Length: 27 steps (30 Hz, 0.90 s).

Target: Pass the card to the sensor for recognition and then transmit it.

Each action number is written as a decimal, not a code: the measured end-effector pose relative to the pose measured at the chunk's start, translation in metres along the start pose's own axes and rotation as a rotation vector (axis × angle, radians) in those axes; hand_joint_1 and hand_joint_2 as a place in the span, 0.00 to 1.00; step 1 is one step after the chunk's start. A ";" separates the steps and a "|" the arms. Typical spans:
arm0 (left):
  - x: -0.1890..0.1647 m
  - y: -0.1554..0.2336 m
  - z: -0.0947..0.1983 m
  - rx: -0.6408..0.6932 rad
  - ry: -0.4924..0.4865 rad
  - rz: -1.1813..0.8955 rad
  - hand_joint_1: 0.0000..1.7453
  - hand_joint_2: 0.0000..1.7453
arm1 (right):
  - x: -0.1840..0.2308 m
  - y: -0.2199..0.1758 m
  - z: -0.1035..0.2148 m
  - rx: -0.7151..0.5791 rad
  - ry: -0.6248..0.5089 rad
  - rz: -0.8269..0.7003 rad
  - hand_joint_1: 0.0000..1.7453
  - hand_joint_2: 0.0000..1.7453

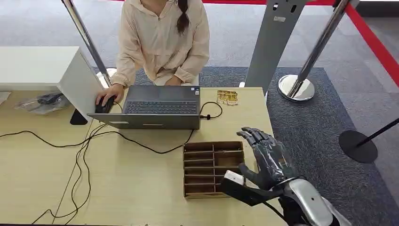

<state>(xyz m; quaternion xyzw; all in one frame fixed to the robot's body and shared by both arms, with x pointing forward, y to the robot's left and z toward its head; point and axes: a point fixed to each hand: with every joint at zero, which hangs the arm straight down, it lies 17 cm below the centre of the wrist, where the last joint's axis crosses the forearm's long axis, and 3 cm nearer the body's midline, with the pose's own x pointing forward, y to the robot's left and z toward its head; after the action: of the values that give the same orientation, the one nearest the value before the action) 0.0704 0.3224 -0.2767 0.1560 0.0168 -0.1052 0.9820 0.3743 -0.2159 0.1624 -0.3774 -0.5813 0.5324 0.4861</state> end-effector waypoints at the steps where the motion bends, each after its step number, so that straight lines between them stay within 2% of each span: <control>1: 0.000 0.001 0.000 0.001 0.000 -0.001 0.00 0.00 | 0.000 0.002 0.001 0.004 0.000 0.001 0.25 1.00; 8: 0.001 0.001 0.000 0.003 -0.007 -0.005 0.00 0.00 | -0.005 0.012 0.007 0.029 0.002 0.025 0.29 1.00; 10: 0.001 0.001 0.000 0.002 -0.009 -0.005 0.00 0.00 | -0.005 0.013 0.008 0.036 -0.001 0.031 0.41 1.00; 11: 0.001 0.000 0.000 0.000 -0.010 -0.005 0.00 0.00 | -0.005 0.014 0.008 0.038 -0.002 0.033 0.41 1.00; 13: 0.002 0.000 0.000 -0.003 -0.012 -0.006 0.00 0.00 | -0.004 0.016 0.008 0.045 -0.006 0.036 0.57 1.00; 17: 0.002 0.000 0.000 -0.004 -0.013 -0.009 0.00 0.00 | -0.002 0.021 0.010 0.067 -0.014 0.044 0.64 1.00; 19: 0.002 0.000 0.000 -0.003 -0.014 -0.011 0.00 0.00 | -0.001 0.024 0.011 0.078 -0.017 0.044 0.73 1.00; 22: 0.002 0.001 0.000 0.001 -0.015 -0.014 0.00 0.00 | 0.001 0.030 0.012 0.099 -0.028 0.043 0.76 1.00; 27: 0.002 0.001 0.000 0.004 -0.015 -0.018 0.00 0.00 | 0.005 0.036 0.014 0.124 -0.044 0.037 0.75 1.00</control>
<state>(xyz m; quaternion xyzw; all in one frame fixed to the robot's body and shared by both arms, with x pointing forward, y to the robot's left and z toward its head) 0.0728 0.3231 -0.2767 0.1570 0.0108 -0.1154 0.9808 0.3564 -0.2092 0.1281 -0.3456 -0.5505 0.5844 0.4857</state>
